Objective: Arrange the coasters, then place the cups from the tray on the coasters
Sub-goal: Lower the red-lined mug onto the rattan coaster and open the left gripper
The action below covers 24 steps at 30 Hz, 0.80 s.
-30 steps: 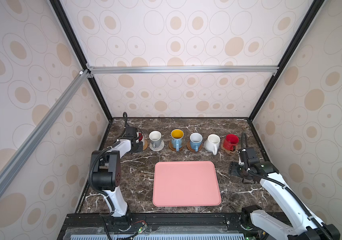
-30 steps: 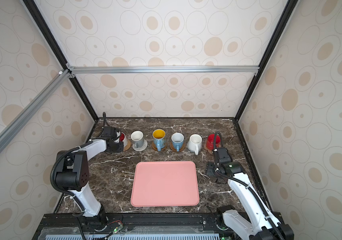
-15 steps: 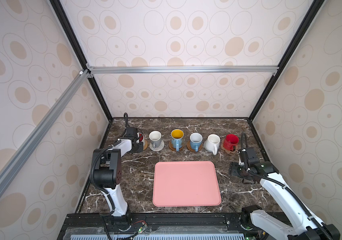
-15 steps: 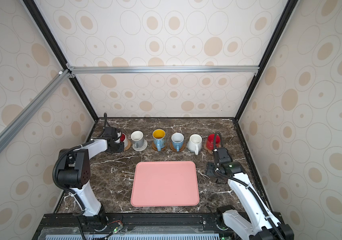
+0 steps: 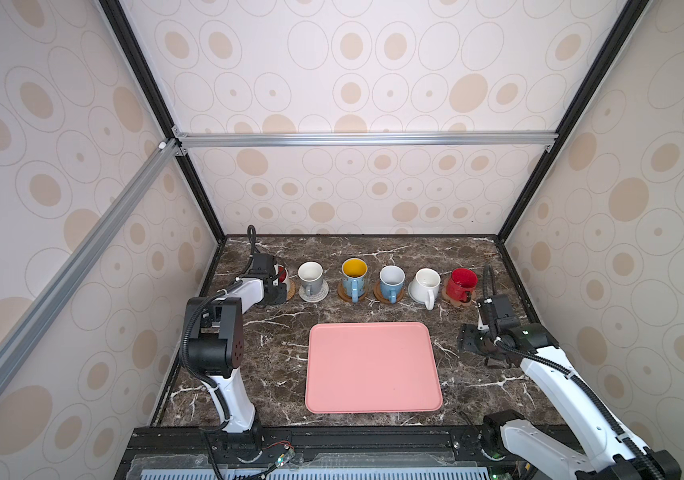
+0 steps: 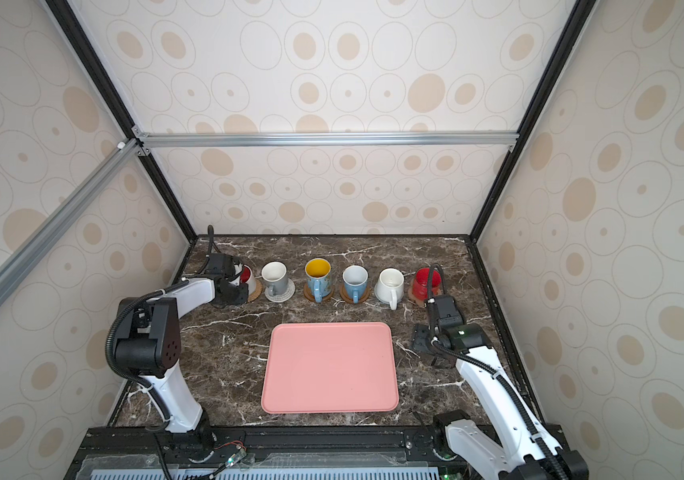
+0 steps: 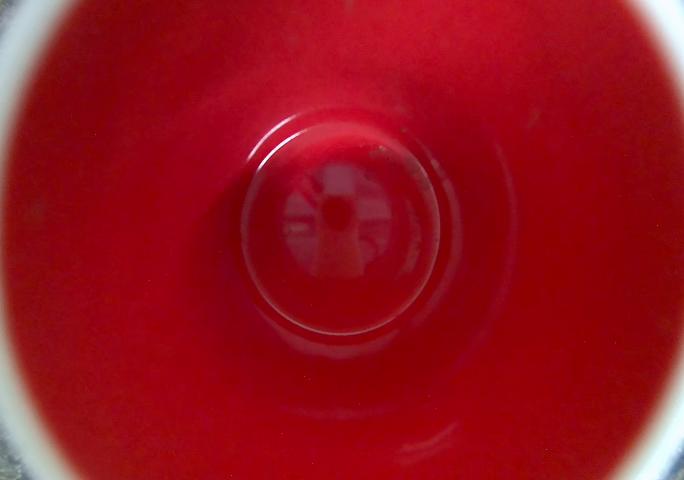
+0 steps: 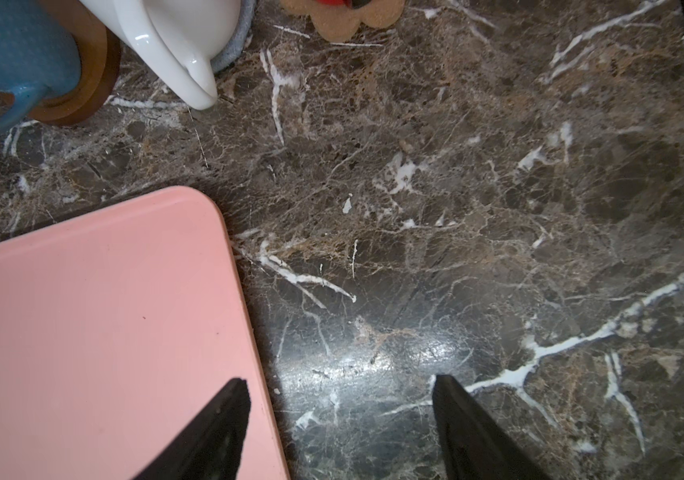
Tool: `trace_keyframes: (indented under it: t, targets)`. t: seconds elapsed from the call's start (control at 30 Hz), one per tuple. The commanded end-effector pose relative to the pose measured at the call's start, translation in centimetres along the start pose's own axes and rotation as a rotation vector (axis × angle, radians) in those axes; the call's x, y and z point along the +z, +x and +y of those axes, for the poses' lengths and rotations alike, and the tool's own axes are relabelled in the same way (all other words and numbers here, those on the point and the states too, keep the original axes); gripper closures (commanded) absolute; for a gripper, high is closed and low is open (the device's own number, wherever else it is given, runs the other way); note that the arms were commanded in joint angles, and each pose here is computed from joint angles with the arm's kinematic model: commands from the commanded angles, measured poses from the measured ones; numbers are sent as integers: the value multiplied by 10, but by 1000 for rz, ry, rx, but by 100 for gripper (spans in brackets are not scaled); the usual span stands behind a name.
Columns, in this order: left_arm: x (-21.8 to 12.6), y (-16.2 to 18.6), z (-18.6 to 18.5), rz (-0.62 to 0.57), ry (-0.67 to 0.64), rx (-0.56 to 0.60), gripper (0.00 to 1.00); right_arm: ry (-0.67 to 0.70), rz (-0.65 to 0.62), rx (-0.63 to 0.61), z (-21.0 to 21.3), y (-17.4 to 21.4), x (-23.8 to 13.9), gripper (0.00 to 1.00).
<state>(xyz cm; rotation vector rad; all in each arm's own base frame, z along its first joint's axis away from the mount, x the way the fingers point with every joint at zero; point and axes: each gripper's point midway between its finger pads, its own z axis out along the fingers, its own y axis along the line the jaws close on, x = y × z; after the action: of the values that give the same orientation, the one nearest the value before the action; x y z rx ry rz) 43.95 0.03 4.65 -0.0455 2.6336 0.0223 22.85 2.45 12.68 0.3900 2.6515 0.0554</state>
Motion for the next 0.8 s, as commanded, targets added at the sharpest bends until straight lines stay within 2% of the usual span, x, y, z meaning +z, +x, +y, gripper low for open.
trace_keyframes:
  t: [0.0,0.37,0.77]
  targets:
    - [-5,-23,5,-83,-4,8,86,20,-10,12,-6,-1,-4,27]
    - [-5,-14,6,-75,-10,7,82,17,-6,14,-5,0,-2,27]
    - [-16,-19,6,-104,-6,-5,70,19,-3,13,-5,0,-1,26]
